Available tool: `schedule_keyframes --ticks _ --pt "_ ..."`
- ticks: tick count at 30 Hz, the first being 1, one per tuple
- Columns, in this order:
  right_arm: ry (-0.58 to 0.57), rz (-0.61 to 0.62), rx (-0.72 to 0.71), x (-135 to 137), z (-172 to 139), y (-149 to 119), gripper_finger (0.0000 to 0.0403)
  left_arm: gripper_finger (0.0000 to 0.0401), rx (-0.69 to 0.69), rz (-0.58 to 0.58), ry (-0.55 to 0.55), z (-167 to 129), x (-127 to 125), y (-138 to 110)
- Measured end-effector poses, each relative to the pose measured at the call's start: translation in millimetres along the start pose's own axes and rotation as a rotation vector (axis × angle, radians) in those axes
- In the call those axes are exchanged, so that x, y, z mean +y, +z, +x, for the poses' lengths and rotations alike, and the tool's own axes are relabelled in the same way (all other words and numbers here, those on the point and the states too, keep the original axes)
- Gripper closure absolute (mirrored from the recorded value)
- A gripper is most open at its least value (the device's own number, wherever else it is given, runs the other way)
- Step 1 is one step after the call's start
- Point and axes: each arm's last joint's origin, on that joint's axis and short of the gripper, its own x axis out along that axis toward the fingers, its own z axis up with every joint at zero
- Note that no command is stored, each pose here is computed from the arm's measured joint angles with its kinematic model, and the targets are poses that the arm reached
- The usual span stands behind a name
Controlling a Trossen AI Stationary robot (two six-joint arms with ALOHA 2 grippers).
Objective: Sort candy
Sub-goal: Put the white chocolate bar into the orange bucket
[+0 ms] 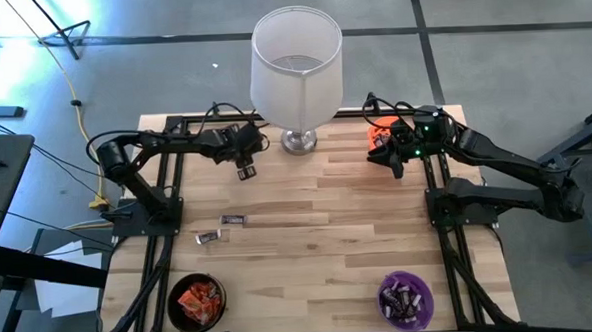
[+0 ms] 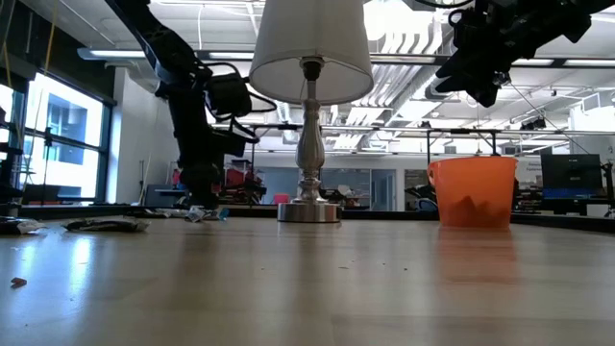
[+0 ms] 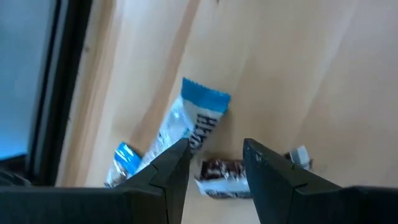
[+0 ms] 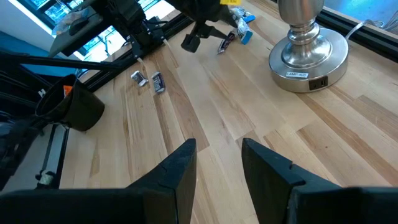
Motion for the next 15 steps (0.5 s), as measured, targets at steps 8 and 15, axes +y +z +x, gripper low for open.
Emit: schedule_keyframes --ticks 8,15 --pt "0.0 0.0 0.0 -0.1 0.0 -0.1 0.0279 0.0263 0.0 -0.003 -0.014 12.5 8.1 -0.9" --pt "0.0 0.0 0.0 0.0 0.0 -0.1 0.0279 0.0263 0.084 0.032 0.013 40.3 5.2 -3.9"
